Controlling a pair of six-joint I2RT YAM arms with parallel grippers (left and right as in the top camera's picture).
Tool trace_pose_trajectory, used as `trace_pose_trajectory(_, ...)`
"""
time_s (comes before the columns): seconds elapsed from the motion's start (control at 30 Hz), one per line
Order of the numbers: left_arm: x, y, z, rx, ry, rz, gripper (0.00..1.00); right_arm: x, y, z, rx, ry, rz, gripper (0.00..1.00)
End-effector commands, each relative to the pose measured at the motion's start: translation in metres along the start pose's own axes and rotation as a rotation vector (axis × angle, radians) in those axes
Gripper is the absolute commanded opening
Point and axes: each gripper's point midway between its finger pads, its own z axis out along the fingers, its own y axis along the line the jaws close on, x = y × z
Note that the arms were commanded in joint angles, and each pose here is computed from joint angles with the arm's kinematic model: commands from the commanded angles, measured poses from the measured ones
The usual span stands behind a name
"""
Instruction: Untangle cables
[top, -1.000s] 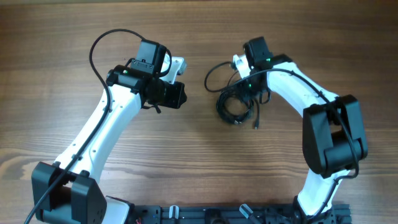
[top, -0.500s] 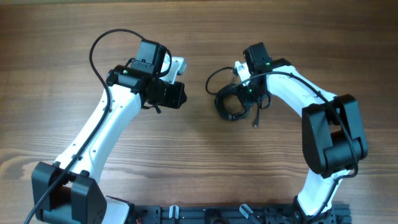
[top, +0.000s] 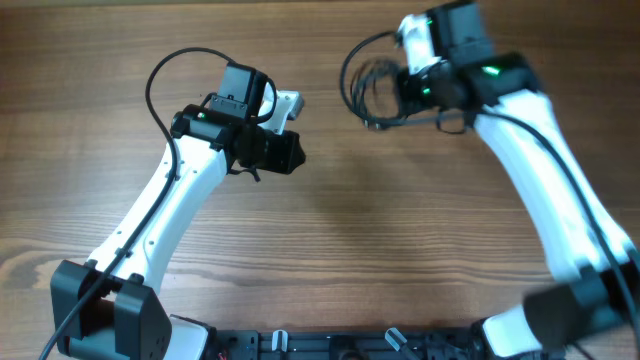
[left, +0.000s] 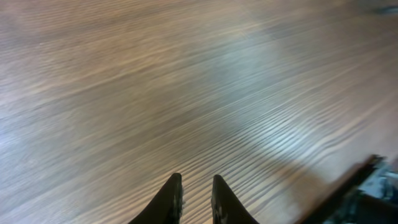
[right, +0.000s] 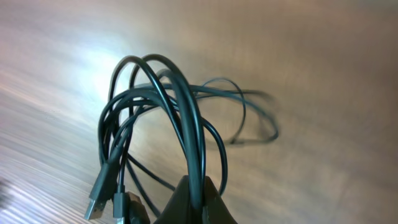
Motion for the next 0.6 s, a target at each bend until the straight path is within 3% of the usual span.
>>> trace_pose_trajectory(0.0,-0.013,-0.048,-0.014,0.256,-0.061,0.08,0.18,-0.024,0.02,-0.06,-0.075,-0.155,-0.032,0.04)
trace_pose_trajectory(0.17,-0.029,-0.107,-0.043,0.608,-0.167,0.268,0.18,-0.021,0.024,-0.089,-0.082,-0.194,-0.046,0.04)
trace_pose_trajectory(0.4,-0.031,-0.158,-0.099,1.0,-0.283,0.533,0.2,-0.014,0.029,-0.089,-0.104,-0.169,-0.072,0.04)
trace_pose_trajectory(0.57,-0.035,-0.163,-0.108,1.034,-0.31,0.587,0.24,-0.012,0.046,-0.096,-0.203,-0.174,-0.103,0.04)
